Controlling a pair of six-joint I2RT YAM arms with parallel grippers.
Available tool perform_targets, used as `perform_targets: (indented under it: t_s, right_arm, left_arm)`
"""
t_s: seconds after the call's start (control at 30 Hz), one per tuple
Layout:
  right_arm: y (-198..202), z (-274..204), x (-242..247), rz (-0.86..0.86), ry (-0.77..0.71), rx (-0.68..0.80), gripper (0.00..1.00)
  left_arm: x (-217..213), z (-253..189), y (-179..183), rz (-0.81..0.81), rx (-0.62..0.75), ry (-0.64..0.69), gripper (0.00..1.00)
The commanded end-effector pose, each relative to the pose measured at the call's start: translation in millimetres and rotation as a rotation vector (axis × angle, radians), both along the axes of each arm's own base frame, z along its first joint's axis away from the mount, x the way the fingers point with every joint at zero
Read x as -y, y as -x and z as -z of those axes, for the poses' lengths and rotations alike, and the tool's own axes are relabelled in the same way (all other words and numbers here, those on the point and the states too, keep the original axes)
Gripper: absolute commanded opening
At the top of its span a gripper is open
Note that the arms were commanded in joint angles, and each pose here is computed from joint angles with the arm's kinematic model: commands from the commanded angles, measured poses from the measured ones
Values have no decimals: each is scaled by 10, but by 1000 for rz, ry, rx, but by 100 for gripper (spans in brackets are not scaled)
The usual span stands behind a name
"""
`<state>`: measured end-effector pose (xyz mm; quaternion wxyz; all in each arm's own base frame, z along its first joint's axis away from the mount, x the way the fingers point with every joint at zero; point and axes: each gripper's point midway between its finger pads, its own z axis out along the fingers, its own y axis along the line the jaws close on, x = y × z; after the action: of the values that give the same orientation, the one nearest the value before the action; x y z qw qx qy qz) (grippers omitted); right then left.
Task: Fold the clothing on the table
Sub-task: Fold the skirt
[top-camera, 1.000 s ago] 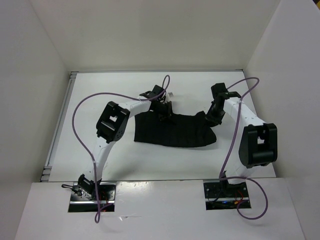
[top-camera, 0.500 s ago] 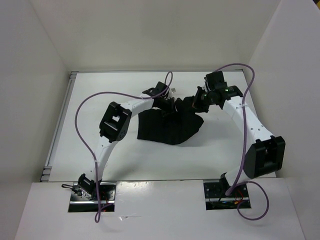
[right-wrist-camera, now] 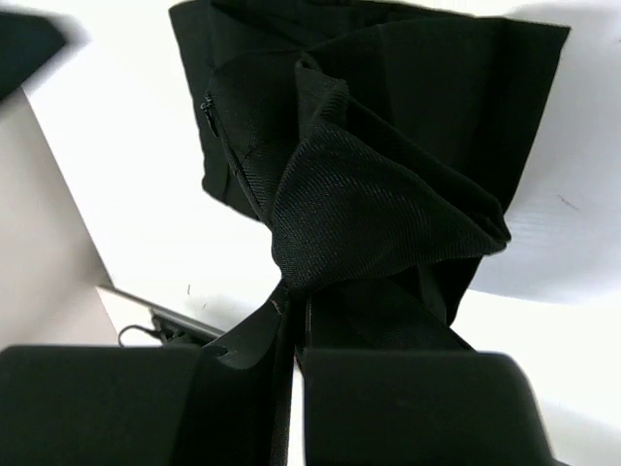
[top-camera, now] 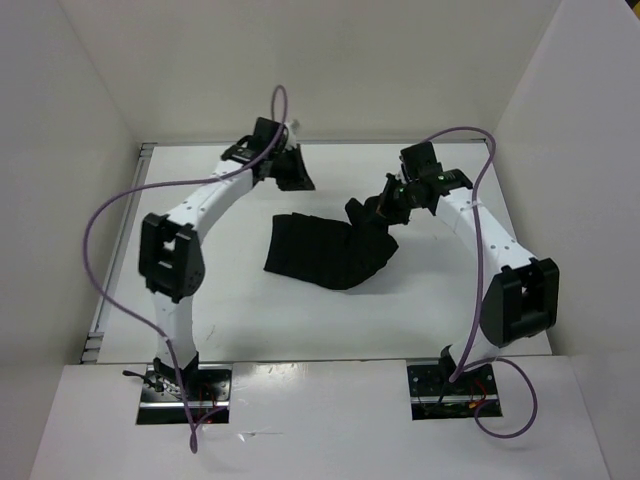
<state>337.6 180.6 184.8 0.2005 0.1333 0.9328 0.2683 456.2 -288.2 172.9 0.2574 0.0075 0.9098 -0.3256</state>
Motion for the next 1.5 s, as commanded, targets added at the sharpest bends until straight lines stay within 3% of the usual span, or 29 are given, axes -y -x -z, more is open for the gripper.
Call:
perform_targets:
  t_s: [0.0, 0.07, 0.23, 0.6, 0.9, 1.0, 1.07, 1.1, 1.23, 1.37, 1.47]
  right_arm:
    - [-183, -191, -60, 1, 3, 81, 2]
    - [-240, -231, -59, 7, 8, 95, 2]
    - [-289, -203, -95, -3, 23, 89, 2]
    - [-377, -99, -195, -18, 36, 70, 2]
    - [-645, 72, -847, -104, 17, 60, 2]
    - [-731, 210, -1168, -142, 2, 42, 12]
    - [-782, 150, -1379, -171, -28, 64, 26]
    - [-719, 243, -1533, -214, -48, 34, 43]
    - [-669, -98, -1835, -294, -189, 104, 61]
    - [-514, -638, -1821, -345, -297, 194, 65]
    - [-563, -879, -1511, -238, -204, 296, 64]
  left_arm:
    - [-720, 65, 84, -179, 33, -213, 6]
    - [-962, 265, 161, -235, -5, -287, 0]
    - [-1252, 916, 485, -262, -134, -408, 0]
    - [-1236, 1525, 606, -256, -243, -422, 0]
    - [-827, 1671, 754, -158, -289, -306, 0]
    - [-775, 1655, 783, -138, -300, -280, 0]
    - [-775, 1655, 783, -138, -301, -279, 0]
    - [-779, 1656, 783, -130, -296, -284, 0]
    - [-792, 1624, 767, -128, -280, -290, 0]
    - [-824, 1570, 714, -132, -273, -291, 0]
    - [-841, 1337, 616, -139, -228, -273, 0]
